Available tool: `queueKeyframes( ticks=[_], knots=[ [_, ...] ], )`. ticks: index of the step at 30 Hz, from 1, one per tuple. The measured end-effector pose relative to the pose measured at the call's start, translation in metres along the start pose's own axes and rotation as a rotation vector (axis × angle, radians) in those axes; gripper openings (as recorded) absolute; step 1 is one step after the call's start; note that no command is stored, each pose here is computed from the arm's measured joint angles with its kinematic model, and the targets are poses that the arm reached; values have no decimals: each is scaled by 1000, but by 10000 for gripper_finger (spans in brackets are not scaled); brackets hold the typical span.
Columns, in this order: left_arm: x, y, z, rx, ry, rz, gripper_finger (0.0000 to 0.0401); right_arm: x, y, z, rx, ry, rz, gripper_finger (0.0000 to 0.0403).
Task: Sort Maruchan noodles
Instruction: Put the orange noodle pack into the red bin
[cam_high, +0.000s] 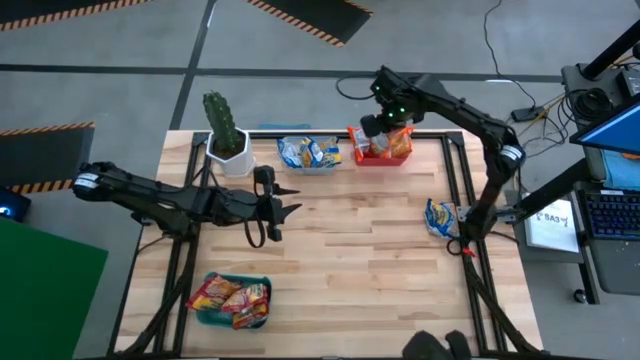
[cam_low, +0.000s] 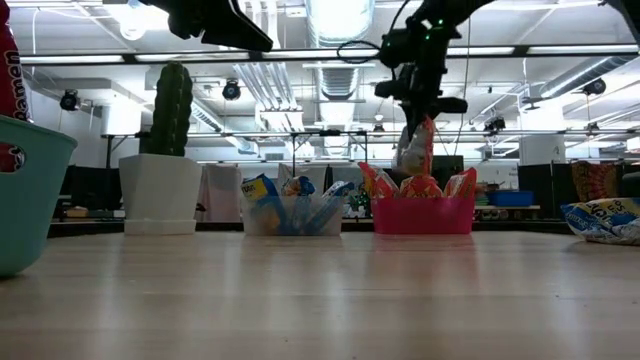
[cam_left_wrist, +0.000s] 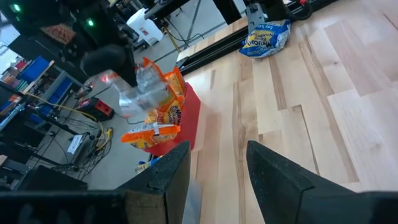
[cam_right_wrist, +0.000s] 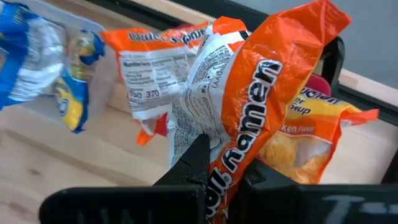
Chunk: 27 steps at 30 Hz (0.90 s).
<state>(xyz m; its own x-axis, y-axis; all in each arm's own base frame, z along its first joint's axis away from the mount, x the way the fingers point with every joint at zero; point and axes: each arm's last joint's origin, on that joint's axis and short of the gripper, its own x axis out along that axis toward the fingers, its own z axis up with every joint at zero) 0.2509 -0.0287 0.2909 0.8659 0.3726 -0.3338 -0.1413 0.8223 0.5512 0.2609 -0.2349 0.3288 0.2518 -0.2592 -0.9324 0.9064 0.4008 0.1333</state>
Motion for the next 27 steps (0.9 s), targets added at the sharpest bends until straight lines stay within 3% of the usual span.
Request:
queueKeyframes(
  ticks=[12, 27],
  knots=[
    [0, 0, 0, -2, -2, 1, 141, 21, -5, 10, 6, 22, -20, 13],
    [0, 0, 0, -1, -2, 0, 141, 24, -6, 16, 49, -23, -4, 13]
  ],
)
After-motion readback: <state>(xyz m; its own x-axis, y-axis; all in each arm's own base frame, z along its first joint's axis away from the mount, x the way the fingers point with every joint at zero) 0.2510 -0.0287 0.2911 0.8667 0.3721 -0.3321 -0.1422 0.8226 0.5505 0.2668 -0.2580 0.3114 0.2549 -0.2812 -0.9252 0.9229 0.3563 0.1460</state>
